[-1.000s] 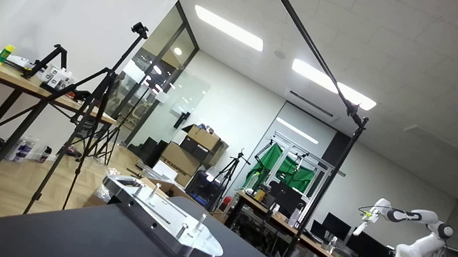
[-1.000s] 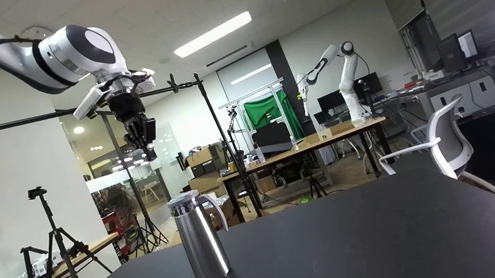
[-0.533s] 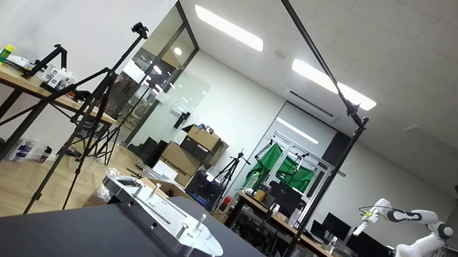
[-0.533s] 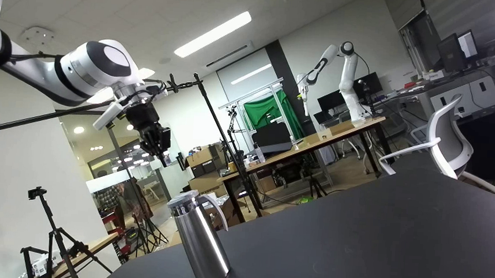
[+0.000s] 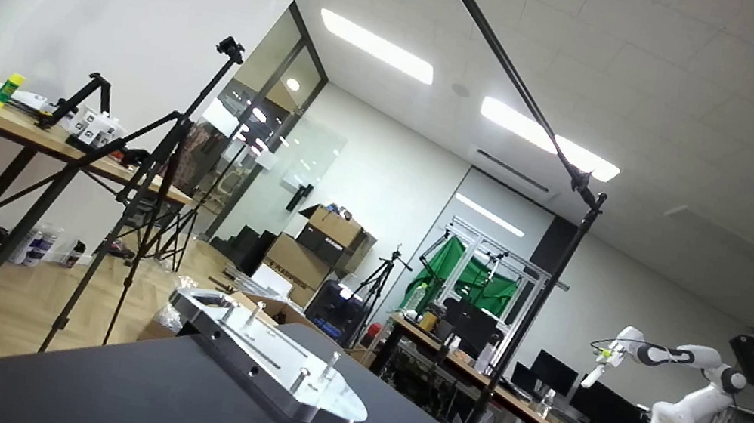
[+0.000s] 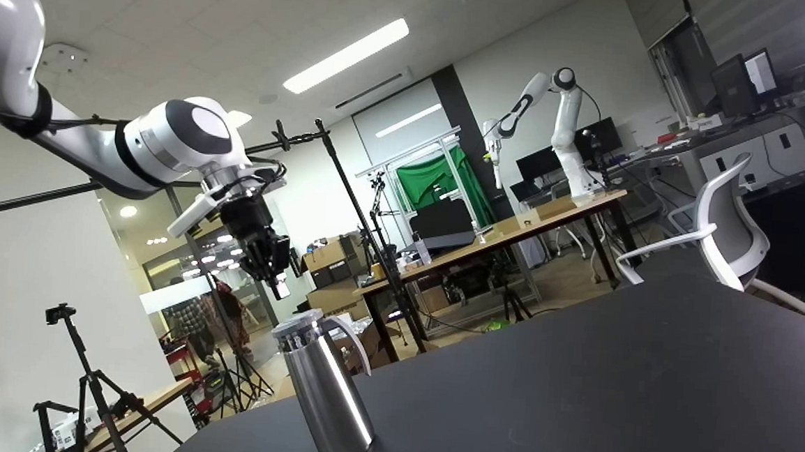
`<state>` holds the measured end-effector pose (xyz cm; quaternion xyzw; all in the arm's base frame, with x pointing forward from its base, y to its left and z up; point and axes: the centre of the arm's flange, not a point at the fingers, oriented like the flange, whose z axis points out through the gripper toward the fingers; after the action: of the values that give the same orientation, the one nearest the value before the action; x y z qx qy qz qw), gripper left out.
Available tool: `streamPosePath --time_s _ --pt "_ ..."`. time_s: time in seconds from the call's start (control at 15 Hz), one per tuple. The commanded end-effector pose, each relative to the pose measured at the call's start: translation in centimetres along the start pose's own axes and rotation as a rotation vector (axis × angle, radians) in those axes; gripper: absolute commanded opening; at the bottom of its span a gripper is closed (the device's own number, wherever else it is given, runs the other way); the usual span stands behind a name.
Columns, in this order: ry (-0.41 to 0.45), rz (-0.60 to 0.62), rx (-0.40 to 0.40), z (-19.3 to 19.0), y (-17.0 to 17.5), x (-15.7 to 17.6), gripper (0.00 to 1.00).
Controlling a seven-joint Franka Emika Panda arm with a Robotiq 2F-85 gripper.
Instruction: Open and then close the flask lid
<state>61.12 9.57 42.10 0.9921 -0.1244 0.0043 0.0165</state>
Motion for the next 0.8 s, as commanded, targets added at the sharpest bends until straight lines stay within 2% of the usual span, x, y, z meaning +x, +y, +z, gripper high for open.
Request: streamPosePath --time_s 0.0,0.73 --pt "-0.011 0.013 -0.02 0.9 -0.5 0.5 0.0" --pt "-0.013 -0.062 -0.079 4.0 -2.3 -0.2 0.0"
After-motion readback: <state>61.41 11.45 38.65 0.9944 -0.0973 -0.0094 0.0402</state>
